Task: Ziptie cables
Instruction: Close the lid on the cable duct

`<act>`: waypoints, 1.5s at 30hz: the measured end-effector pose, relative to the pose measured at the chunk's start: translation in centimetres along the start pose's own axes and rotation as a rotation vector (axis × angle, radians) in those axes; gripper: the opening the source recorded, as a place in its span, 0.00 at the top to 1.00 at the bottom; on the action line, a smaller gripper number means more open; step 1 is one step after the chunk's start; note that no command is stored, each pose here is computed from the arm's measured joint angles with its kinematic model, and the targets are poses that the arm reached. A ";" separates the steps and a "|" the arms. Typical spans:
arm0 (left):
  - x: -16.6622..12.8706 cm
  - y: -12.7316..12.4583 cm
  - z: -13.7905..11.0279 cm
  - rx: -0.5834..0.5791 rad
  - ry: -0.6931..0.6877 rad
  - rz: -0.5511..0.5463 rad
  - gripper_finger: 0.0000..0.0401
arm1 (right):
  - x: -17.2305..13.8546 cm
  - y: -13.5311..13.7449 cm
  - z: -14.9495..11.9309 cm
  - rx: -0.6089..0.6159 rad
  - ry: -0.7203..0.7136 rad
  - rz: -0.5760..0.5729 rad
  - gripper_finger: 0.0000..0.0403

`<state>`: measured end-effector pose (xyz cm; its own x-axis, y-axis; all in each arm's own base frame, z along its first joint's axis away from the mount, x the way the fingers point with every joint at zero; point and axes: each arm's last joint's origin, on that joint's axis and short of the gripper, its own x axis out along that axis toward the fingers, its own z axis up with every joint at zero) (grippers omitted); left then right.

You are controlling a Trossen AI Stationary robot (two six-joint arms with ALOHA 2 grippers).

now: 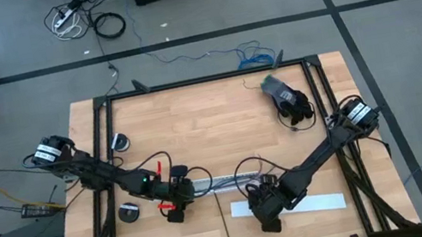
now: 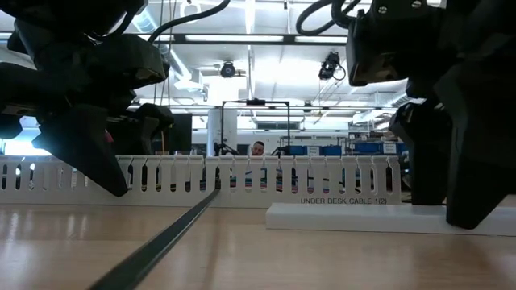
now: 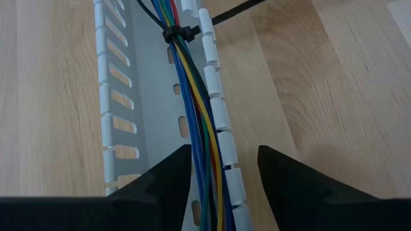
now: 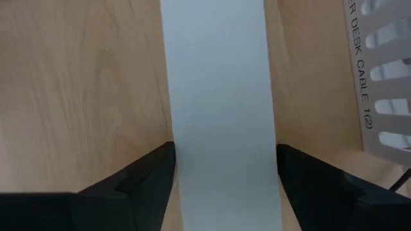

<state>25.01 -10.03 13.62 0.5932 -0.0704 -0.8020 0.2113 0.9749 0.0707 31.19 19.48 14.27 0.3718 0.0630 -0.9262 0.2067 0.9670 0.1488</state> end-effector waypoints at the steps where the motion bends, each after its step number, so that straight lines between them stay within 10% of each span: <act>1: 0.0 0.0 0.0 0.000 0.000 0.000 0.57 | 0.0 0.0 0.0 0.000 0.000 0.001 0.35; 21: 0.0 0.0 0.1 -0.013 -0.006 0.000 0.57 | 0.0 0.8 -0.9 -0.249 -0.048 -0.055 0.35; 45: 0.0 0.0 0.0 -0.022 -0.004 0.000 0.57 | -0.4 1.2 -0.2 -0.230 -0.066 -0.052 0.51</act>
<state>25.04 -10.04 13.64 0.5961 -0.0712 -0.7997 0.1942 0.9793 0.0576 31.05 20.67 14.76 0.4263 0.0030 -0.9046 0.0181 0.9998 0.0119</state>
